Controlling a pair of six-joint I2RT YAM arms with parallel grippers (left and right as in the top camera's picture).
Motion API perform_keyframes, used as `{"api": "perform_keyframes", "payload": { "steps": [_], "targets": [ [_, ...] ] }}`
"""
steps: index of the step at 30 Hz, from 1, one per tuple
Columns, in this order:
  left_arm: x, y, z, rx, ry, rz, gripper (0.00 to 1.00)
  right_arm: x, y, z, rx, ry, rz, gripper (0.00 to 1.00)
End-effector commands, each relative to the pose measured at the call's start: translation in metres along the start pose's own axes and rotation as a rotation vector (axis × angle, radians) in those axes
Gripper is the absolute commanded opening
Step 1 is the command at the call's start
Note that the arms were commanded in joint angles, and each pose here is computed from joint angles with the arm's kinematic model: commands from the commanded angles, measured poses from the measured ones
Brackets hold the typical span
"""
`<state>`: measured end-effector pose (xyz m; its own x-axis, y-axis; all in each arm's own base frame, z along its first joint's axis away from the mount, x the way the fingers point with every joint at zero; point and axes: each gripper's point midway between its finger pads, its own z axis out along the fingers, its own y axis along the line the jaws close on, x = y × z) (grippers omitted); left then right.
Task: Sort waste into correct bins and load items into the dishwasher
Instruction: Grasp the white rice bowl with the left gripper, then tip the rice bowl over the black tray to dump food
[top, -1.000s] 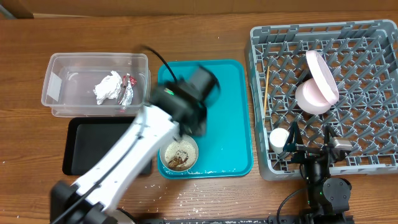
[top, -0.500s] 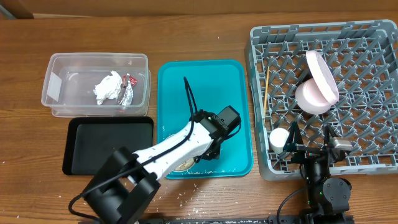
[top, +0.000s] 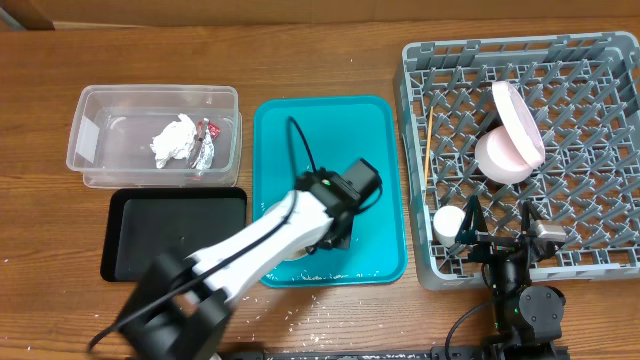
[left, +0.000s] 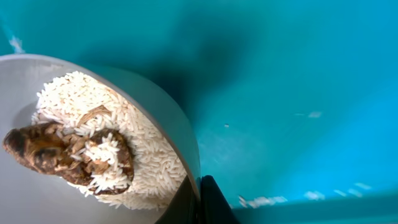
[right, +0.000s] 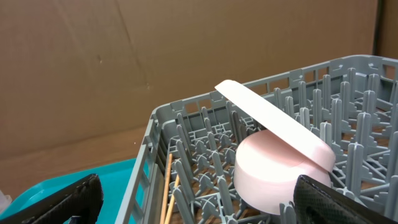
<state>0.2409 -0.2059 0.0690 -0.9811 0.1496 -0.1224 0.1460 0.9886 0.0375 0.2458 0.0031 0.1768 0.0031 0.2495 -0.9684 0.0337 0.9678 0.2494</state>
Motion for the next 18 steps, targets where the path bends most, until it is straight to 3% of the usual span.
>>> {"api": "perform_keyframes", "payload": {
  "steps": [1, 7, 8, 11, 14, 18],
  "targets": [
    [-0.025, 0.021, -0.073, 0.148, -0.169, -0.063, 0.04, 0.001, -0.001, 0.000, 0.000, -0.005, 0.004, 1.00],
    [-0.017, 0.078, -0.086, 0.422, -0.111, -0.175, 0.04, 0.001, -0.001, 0.000, 0.000, -0.005, 0.004, 1.00],
    [-0.015, 0.085, -0.086, 0.552, -0.107, -0.172, 0.04, 0.001, -0.001, 0.000, 0.000, -0.005, 0.004, 1.00],
    [-0.015, 0.099, -0.085, 0.710, -0.135, -0.193, 0.04, 0.001, -0.001, 0.000, 0.000, -0.005, 0.004, 1.00],
    [-0.015, 0.124, -0.087, 0.893, -0.249, -0.229, 0.04, 0.001, -0.001, 0.000, 0.000, -0.005, 0.004, 1.00],
    [-0.012, 0.155, -0.093, 1.028, -0.428, -0.280, 0.04, 0.001, -0.001, 0.000, 0.000, -0.005, 0.004, 1.00]
  ]
}}
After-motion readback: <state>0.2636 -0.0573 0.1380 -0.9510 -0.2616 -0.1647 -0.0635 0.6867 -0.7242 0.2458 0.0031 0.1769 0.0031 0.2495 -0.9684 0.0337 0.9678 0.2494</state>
